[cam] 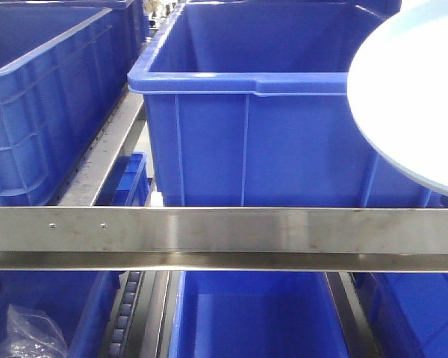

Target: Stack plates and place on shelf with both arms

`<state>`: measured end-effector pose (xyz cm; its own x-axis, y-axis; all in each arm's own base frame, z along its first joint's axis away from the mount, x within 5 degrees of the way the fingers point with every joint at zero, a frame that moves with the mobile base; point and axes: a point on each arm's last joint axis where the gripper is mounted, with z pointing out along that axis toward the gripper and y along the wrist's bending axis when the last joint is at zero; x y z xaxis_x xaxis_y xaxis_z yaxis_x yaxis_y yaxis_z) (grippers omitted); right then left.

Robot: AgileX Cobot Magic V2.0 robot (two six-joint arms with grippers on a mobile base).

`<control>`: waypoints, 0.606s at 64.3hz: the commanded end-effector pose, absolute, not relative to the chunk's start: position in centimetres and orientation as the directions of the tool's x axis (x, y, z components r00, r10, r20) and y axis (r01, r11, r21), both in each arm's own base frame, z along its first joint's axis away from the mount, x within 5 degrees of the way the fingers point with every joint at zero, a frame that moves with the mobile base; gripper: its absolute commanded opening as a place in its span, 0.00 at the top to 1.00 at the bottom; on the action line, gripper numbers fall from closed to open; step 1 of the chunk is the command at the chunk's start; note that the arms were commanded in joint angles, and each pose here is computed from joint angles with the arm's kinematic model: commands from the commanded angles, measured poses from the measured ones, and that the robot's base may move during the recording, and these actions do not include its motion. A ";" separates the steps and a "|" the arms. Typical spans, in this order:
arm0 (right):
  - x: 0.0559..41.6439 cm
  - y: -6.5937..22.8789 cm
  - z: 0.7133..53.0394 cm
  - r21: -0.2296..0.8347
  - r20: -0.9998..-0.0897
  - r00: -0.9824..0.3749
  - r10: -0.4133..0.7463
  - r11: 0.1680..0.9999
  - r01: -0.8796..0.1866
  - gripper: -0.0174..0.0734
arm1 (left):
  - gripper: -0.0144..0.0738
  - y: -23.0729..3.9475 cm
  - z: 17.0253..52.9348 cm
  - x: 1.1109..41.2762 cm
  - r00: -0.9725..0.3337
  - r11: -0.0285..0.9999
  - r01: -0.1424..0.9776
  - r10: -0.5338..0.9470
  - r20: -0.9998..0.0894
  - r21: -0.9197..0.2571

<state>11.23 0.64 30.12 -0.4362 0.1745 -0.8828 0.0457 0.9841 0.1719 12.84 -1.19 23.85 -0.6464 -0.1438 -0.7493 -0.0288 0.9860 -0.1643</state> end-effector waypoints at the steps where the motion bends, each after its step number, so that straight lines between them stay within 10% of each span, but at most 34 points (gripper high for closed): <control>1: 11.6 0.7 32.0 0.181 -0.931 -0.321 0.176 0.983 0.015 0.78 | 0.74 -1.3 25.2 13.4 -0.574 0.984 -0.011 -0.153 -0.805 -0.179; 39: 22.5 2.2 41.1 0.197 -0.979 -0.064 0.192 0.977 -0.080 0.78 | 0.74 -1.3 25.2 13.4 -0.574 0.984 -0.011 -0.153 -0.805 -0.179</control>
